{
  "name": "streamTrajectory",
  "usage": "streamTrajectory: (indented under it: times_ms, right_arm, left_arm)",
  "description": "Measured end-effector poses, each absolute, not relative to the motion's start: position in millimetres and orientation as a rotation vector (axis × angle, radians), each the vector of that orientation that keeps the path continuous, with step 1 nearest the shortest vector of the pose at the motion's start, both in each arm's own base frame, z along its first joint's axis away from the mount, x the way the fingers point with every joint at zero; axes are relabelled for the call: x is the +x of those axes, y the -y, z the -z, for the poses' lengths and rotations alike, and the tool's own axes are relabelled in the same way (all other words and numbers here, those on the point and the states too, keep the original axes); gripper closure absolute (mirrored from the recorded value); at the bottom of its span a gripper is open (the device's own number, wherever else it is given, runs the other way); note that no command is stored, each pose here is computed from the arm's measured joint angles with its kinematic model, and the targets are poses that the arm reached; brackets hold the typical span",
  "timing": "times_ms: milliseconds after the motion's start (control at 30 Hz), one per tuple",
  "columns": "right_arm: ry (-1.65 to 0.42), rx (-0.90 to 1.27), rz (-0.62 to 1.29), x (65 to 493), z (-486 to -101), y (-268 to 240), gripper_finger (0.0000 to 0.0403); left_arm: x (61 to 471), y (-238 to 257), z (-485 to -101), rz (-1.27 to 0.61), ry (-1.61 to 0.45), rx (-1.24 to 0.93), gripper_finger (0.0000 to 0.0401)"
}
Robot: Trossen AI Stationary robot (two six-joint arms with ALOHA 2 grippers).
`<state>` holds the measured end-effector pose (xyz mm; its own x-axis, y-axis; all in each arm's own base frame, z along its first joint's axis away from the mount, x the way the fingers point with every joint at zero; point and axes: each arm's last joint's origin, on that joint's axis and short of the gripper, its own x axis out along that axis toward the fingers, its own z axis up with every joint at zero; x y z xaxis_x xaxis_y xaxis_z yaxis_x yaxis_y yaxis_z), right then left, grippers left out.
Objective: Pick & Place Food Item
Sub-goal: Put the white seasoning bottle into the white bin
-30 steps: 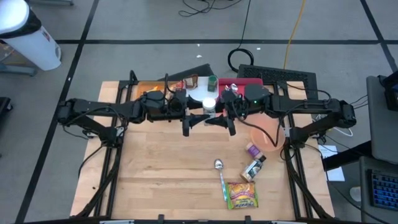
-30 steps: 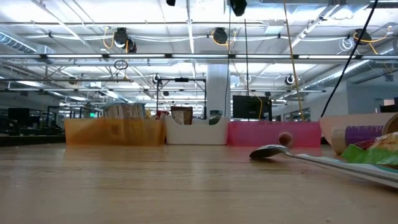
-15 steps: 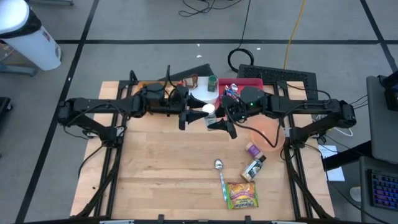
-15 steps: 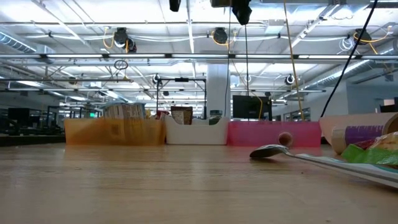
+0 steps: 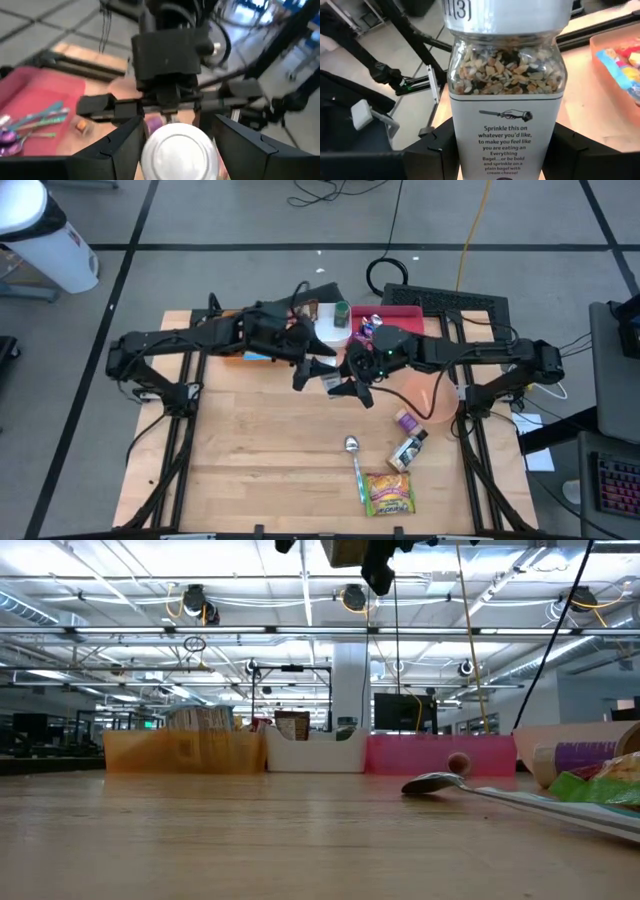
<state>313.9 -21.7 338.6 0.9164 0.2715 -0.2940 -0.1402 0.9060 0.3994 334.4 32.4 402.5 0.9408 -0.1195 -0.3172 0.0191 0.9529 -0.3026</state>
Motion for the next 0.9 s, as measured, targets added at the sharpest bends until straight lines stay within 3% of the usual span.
streamTrajectory:
  times_ms: [333, 533, 700, 900]
  right_arm:
    - [-0.351, 0.384, -0.217, 314, -339, 22, 0.0213]
    - [-0.354, 0.387, -0.236, 313, -339, 21, 0.0213]
    - [-0.359, 0.393, -0.231, 313, -339, 22, 0.0213]
    - [-0.359, 0.392, -0.232, 313, -339, 22, 0.0213]
  left_arm:
    - [345, -38, -396, 0.112, -0.517, -0.337, 0.0158]
    - [347, -41, -393, 0.126, -0.535, -0.366, 0.0159]
    - [347, -41, -393, 0.121, -0.534, -0.366, 0.0194]
    - [347, -41, -393, 0.120, -0.533, -0.360, 0.0195]
